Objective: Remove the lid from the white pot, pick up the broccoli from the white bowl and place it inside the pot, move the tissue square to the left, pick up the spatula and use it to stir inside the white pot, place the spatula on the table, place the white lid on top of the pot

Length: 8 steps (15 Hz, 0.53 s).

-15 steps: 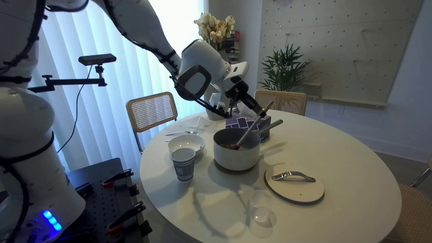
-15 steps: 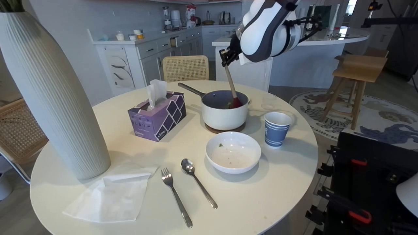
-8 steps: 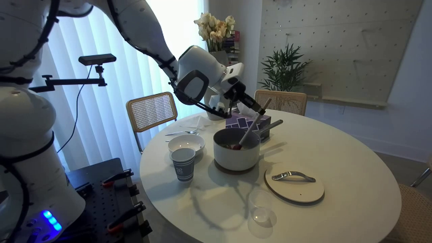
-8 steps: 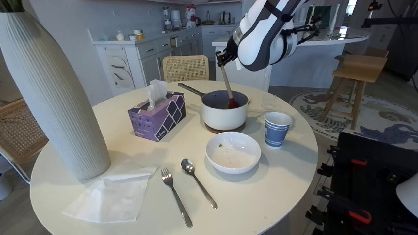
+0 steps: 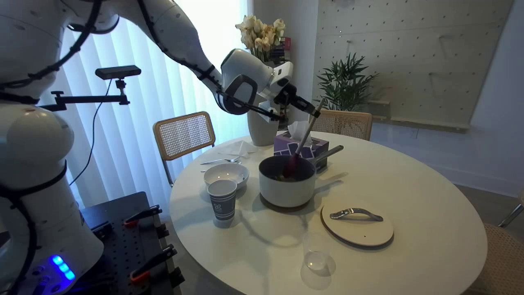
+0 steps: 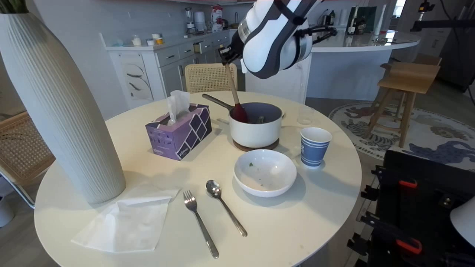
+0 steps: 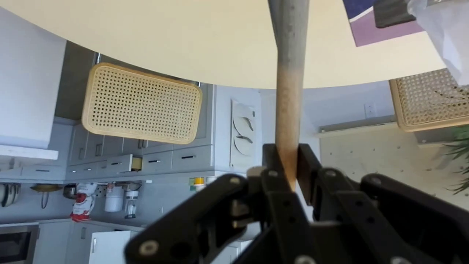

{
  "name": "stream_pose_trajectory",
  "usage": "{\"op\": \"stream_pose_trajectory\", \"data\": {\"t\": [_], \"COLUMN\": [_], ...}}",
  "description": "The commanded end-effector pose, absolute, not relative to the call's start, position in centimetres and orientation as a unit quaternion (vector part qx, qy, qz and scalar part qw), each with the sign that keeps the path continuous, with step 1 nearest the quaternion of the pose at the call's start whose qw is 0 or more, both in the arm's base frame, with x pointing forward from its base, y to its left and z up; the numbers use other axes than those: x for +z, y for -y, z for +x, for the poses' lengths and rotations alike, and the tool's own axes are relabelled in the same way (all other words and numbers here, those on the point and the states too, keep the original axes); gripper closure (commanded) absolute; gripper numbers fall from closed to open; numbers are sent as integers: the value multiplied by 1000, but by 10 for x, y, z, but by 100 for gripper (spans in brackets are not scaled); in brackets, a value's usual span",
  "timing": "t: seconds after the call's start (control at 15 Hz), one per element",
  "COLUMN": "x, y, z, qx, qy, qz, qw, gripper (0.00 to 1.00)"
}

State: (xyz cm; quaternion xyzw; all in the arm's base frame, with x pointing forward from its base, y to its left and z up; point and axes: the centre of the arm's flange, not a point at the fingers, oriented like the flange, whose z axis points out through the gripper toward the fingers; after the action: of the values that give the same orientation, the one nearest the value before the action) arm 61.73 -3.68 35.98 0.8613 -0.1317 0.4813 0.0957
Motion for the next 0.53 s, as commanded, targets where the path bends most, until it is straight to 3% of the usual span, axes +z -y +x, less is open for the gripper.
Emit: {"op": "stream_pose_trajectory", "data": {"t": [0.0, 0.47], "x": [336, 330], "y": [25, 32], "z": [606, 593], "qx": [464, 389], "qy": [135, 127], "qz": [872, 909], "qw": [77, 84], "gripper": [96, 96]}}
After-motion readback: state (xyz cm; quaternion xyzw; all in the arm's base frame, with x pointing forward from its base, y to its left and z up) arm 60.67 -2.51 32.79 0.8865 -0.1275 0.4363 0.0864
